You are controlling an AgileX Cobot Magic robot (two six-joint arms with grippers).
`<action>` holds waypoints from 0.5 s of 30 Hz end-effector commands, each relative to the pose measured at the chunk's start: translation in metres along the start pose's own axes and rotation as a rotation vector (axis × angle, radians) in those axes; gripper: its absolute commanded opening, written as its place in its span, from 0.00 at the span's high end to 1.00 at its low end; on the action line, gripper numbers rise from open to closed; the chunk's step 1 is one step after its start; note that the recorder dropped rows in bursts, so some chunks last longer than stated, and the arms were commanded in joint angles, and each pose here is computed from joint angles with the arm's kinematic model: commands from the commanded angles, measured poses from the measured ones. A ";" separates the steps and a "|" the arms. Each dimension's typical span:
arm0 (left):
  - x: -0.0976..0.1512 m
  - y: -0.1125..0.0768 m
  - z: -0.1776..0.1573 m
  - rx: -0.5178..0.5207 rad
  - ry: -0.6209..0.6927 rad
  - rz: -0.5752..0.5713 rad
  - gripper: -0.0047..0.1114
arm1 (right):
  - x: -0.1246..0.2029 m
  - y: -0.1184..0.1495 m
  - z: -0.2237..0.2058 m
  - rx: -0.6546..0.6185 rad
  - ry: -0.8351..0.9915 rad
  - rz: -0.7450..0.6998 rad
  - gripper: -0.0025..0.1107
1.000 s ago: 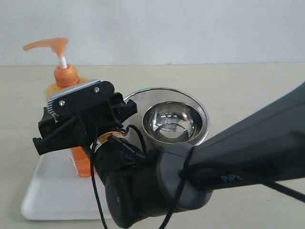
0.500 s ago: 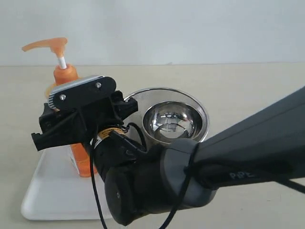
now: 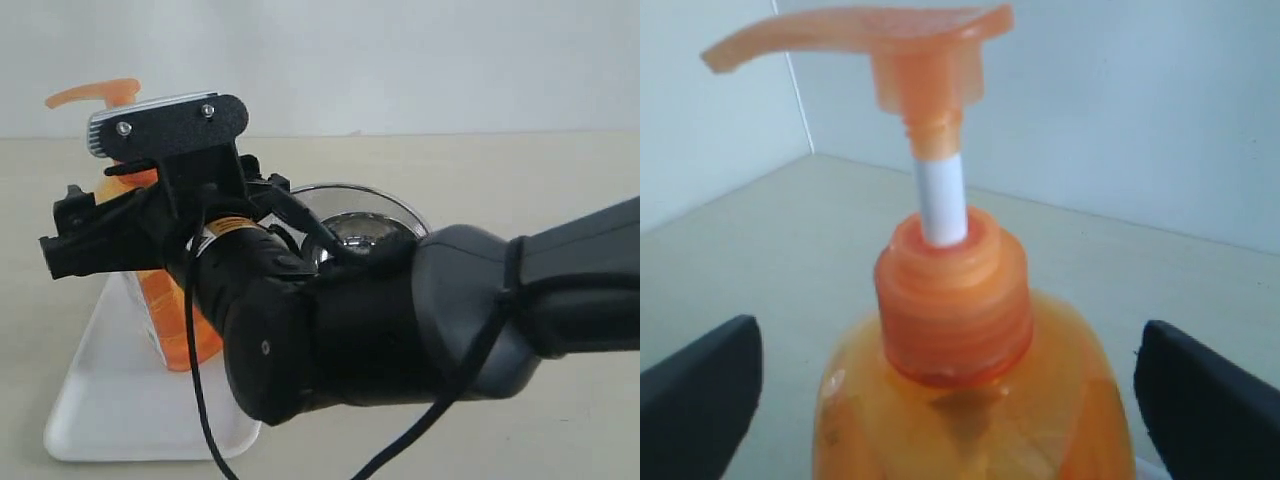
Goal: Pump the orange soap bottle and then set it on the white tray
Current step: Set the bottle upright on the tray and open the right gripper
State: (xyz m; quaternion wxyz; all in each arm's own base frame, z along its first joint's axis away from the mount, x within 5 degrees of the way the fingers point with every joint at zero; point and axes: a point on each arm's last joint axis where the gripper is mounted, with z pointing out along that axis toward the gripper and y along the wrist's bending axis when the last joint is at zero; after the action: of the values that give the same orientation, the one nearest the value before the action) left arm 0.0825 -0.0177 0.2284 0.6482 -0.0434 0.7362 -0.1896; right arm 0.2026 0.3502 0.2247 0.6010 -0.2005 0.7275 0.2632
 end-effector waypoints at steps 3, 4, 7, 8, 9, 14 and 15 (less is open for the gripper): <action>0.001 0.000 -0.001 0.008 0.003 -0.002 0.92 | -0.006 -0.004 -0.005 0.049 0.055 0.012 0.05; 0.001 0.000 -0.001 0.008 0.003 -0.002 0.92 | -0.005 -0.003 -0.005 0.043 0.068 0.014 0.05; 0.001 0.000 -0.001 0.008 0.003 -0.002 0.92 | -0.005 -0.001 -0.007 0.016 0.102 0.020 0.05; 0.001 0.000 -0.001 0.008 0.003 -0.002 0.92 | -0.007 0.000 -0.009 0.003 0.111 0.025 0.05; 0.001 0.000 -0.001 0.008 0.003 -0.002 0.92 | -0.008 0.001 -0.010 -0.010 0.122 0.023 0.05; 0.001 0.000 -0.001 0.008 0.003 -0.002 0.92 | -0.025 0.006 -0.022 -0.075 0.153 0.017 0.05; 0.001 0.000 -0.001 0.008 0.003 -0.002 0.92 | -0.028 0.006 -0.025 -0.090 0.162 0.018 0.05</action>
State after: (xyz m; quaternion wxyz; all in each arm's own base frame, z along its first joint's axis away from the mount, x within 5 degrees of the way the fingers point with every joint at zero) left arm 0.0824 -0.0179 0.2284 0.6476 -0.0434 0.7364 -0.1909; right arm 0.1907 0.3422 0.2417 0.5333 -0.2285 0.7681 0.2709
